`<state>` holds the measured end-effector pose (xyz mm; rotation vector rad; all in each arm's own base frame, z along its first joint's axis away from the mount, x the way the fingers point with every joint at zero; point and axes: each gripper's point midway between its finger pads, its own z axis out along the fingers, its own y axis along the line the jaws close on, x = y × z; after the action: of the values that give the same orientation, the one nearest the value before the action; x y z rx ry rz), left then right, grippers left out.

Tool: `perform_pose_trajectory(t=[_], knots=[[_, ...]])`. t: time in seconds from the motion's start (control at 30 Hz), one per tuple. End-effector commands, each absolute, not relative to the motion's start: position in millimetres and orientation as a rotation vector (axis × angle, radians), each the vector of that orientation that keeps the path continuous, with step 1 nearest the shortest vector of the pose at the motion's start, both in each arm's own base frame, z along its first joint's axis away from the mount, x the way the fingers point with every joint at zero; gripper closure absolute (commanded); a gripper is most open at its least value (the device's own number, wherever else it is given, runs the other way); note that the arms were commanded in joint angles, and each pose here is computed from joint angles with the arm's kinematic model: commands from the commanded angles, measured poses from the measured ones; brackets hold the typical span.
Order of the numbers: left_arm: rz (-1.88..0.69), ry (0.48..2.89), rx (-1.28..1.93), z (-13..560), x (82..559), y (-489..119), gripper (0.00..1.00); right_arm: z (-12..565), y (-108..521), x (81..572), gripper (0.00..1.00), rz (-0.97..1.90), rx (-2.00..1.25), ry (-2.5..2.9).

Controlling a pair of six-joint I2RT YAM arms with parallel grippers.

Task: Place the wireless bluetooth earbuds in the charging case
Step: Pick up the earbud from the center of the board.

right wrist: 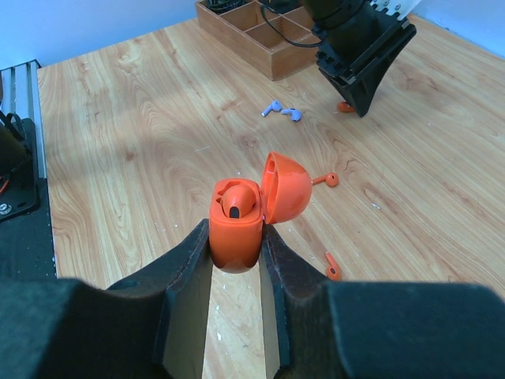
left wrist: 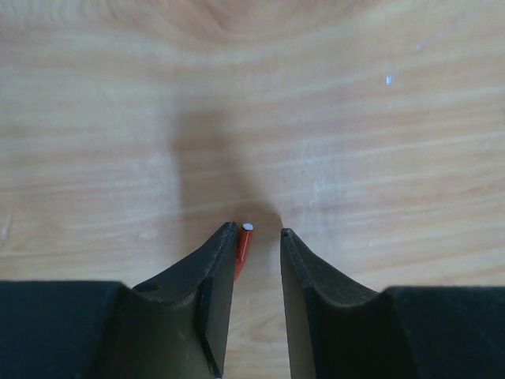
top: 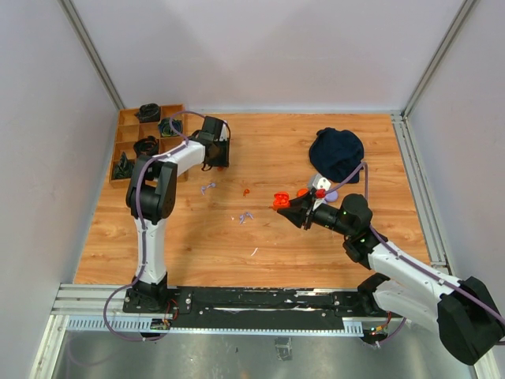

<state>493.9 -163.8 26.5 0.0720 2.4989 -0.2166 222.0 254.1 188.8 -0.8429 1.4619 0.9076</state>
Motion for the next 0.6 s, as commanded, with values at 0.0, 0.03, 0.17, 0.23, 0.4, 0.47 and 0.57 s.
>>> perform_pose_trajectory(t=[0.0, 0.03, 0.17, 0.23, 0.4, 0.47, 0.57], knots=[[-0.232, 2.579, 0.200, 20.4, 456.4, -167.2, 0.66, 191.6, 253.6, 220.8, 0.95, 0.893, -0.849, 1.445], [-0.231, 2.582, 0.225, 20.5, 451.9, -167.6, 0.65, 192.0, 253.7, 220.7, 0.95, 0.893, -0.849, 1.444], [-0.268, 2.595, 0.337, 18.7, 434.0, -176.5, 0.65, 191.9, 253.7, 220.8, 0.95, 0.896, -0.848, 1.446], [-0.267, 2.607, 0.379, 16.2, 427.2, -178.5, 0.65, 191.7, 254.3, 220.4, 0.95, 0.898, -0.850, 1.446], [-0.248, 2.631, 0.450, 14.6, 415.7, -179.5, 0.63, 192.4, 254.3, 220.1, 0.95, 0.900, -0.850, 1.445], [-0.232, 2.635, 0.448, 18.2, 412.5, -177.5, 0.63, 192.7, 254.3, 220.2, 0.95, 0.899, -0.851, 1.445], [-0.244, 2.623, 0.419, 30.2, 409.1, -178.0, 0.63, 192.0, 253.9, 220.4, 0.95, 0.897, -0.849, 1.449]])
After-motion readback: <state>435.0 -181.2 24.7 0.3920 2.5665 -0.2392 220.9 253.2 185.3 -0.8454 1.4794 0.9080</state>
